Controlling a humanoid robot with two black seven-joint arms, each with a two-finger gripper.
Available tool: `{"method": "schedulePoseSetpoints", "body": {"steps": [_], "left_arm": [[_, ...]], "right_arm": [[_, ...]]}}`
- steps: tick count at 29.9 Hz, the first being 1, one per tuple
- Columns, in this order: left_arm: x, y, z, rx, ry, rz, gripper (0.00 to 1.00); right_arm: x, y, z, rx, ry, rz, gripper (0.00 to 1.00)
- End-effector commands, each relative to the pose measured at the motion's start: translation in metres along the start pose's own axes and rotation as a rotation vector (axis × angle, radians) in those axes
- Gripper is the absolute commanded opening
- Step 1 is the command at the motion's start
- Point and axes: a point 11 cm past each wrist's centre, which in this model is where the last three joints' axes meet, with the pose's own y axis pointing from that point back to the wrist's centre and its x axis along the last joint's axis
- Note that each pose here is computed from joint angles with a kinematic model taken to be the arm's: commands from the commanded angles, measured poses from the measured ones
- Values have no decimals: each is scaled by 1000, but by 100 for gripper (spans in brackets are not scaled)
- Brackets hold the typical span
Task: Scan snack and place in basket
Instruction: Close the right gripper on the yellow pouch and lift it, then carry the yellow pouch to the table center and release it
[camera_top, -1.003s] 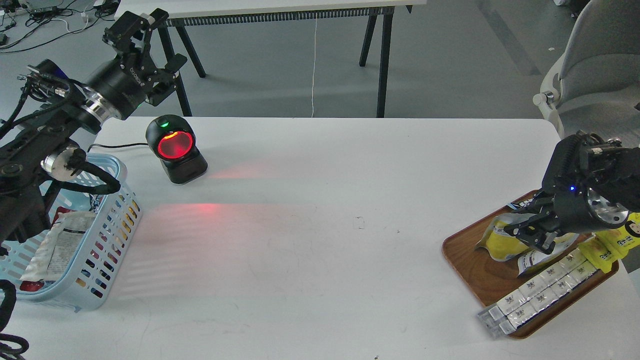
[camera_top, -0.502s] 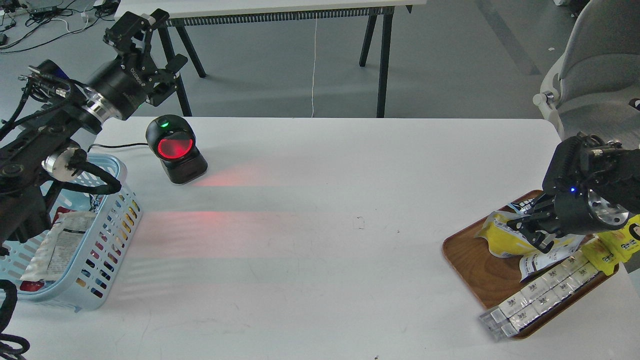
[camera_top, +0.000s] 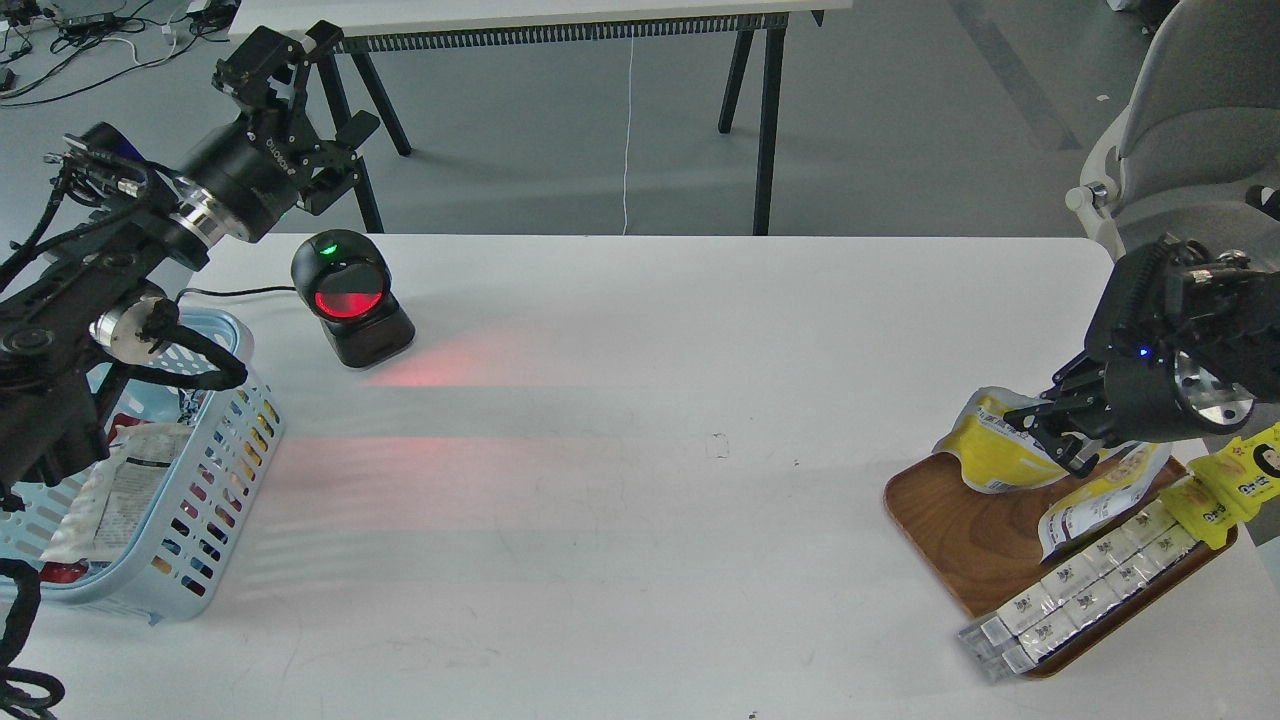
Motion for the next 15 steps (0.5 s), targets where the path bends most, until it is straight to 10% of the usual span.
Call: {"method": "schedulePoseSetpoints", "body": {"steps": [1, 15], "left_arm": [[-4, -3, -2, -2, 7, -7, 100], [-12, -8, -3, -9, 20, -21, 100]], "right_arm": [[8, 1, 3, -9, 4, 20, 0], [91, -27, -18, 69, 108, 172, 0]]}}
